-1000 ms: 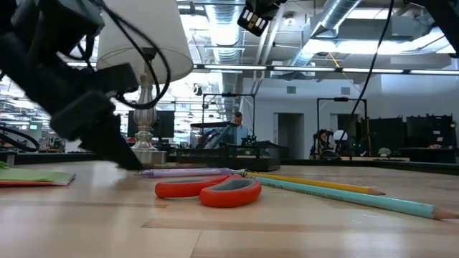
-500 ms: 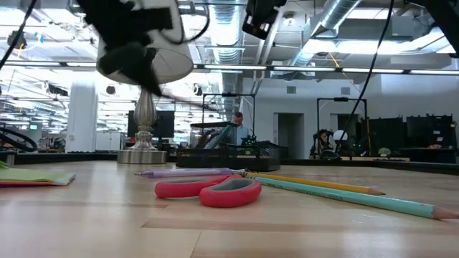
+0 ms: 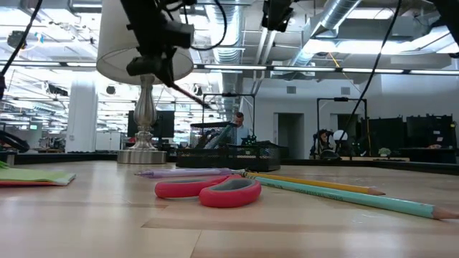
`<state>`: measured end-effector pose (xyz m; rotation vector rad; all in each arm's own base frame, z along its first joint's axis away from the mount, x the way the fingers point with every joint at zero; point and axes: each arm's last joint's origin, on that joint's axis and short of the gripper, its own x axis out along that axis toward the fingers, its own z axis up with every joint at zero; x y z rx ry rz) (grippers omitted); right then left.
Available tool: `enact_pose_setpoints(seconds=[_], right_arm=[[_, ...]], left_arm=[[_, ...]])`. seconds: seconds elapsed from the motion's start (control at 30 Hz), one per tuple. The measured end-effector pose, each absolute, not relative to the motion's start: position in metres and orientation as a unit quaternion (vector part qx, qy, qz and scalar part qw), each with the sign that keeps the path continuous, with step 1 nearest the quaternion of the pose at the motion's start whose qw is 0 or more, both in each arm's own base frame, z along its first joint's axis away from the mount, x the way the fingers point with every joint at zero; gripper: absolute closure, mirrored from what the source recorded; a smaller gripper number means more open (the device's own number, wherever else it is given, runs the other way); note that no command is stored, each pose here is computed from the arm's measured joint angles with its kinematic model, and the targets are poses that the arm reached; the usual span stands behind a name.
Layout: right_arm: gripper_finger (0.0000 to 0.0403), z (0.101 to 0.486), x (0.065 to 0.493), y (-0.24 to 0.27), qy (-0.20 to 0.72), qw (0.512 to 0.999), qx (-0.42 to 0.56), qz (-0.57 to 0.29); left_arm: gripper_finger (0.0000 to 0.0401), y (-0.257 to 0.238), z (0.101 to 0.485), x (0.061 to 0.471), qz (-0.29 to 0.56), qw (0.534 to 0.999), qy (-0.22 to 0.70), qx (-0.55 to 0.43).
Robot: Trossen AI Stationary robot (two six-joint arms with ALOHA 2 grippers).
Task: Pick and place office supplies into organizer
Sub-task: Put the brown pen into the black desk organizer
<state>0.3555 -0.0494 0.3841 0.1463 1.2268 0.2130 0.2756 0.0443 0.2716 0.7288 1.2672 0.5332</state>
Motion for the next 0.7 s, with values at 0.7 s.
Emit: enact_pose_setpoints(seconds=[0.7], right_arm=[[0.0333, 0.385, 0.353, -0.047, 0.579, 0.806, 0.058, 0.106]], left_arm=[[0.0387, 0.089, 0.251, 0.296, 0.041, 0.561, 0.631, 0.535]])
